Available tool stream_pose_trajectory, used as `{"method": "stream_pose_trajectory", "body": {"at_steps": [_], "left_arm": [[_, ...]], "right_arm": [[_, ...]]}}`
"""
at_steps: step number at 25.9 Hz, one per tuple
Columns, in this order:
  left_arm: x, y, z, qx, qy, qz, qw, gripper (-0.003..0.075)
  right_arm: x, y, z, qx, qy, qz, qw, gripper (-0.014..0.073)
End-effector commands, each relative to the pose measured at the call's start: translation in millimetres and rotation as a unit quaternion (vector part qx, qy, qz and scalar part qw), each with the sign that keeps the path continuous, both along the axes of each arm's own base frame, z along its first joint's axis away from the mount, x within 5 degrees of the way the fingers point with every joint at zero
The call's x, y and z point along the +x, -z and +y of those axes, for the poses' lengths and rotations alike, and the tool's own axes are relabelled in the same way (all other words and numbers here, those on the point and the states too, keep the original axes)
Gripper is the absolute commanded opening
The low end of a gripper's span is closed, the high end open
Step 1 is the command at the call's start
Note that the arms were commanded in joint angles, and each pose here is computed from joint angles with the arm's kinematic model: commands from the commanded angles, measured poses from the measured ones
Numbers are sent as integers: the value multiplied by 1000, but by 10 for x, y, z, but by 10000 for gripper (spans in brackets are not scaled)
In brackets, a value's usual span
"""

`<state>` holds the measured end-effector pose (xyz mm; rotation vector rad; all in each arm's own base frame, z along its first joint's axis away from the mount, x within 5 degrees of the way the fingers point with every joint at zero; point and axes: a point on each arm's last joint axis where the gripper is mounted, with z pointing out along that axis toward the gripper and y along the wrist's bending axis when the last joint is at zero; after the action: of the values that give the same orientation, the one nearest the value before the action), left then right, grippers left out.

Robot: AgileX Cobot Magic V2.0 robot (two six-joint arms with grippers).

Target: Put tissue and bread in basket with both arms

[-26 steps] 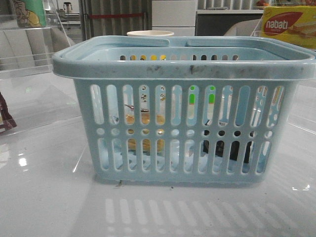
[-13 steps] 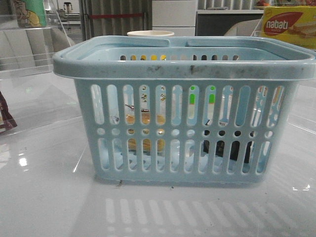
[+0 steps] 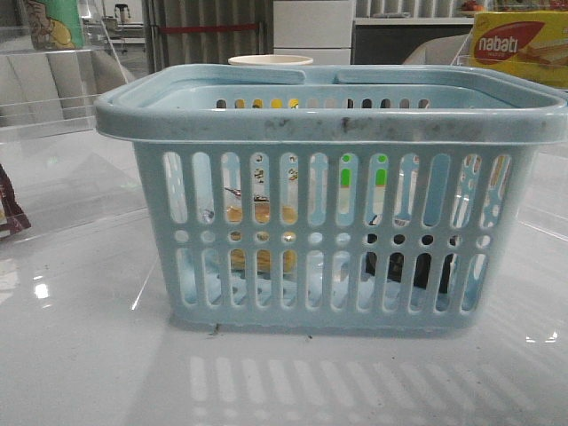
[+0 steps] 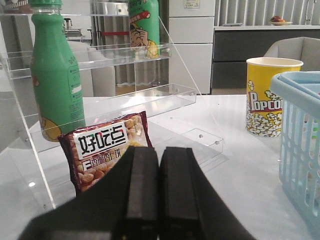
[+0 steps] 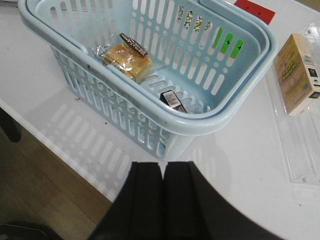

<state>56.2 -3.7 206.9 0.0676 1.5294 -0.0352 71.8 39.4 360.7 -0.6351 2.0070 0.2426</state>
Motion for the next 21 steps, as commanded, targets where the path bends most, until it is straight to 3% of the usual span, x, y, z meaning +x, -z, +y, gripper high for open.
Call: {"method": "stream_pose_trajectory", "body": {"at_steps": [1, 5, 9, 14, 19, 21], "left_arm": [[-23, -91, 1, -13, 1, -52, 999, 90], [-23, -91, 1, -13, 1, -52, 999, 90], [-23, -91, 1, -13, 1, -52, 999, 90], [-23, -91, 1, -13, 1, -52, 999, 90], [-23, -91, 1, -13, 1, -52, 999, 90], [-23, -91, 1, -13, 1, -52, 999, 90]], "right_arm": [[-40, -64, -31, 20, 9, -59, 998, 55], [-98, 122, -161, 53, 86, -144, 984, 55], [-205, 403, -305, 73, 178, -256, 947, 55], [-225, 1014, -398, 71, 244, -319, 913, 55], [-190, 1420, -427, 70, 261, -332, 904, 55], [-174, 1503, -430, 67, 262, -323, 907, 55]]}}
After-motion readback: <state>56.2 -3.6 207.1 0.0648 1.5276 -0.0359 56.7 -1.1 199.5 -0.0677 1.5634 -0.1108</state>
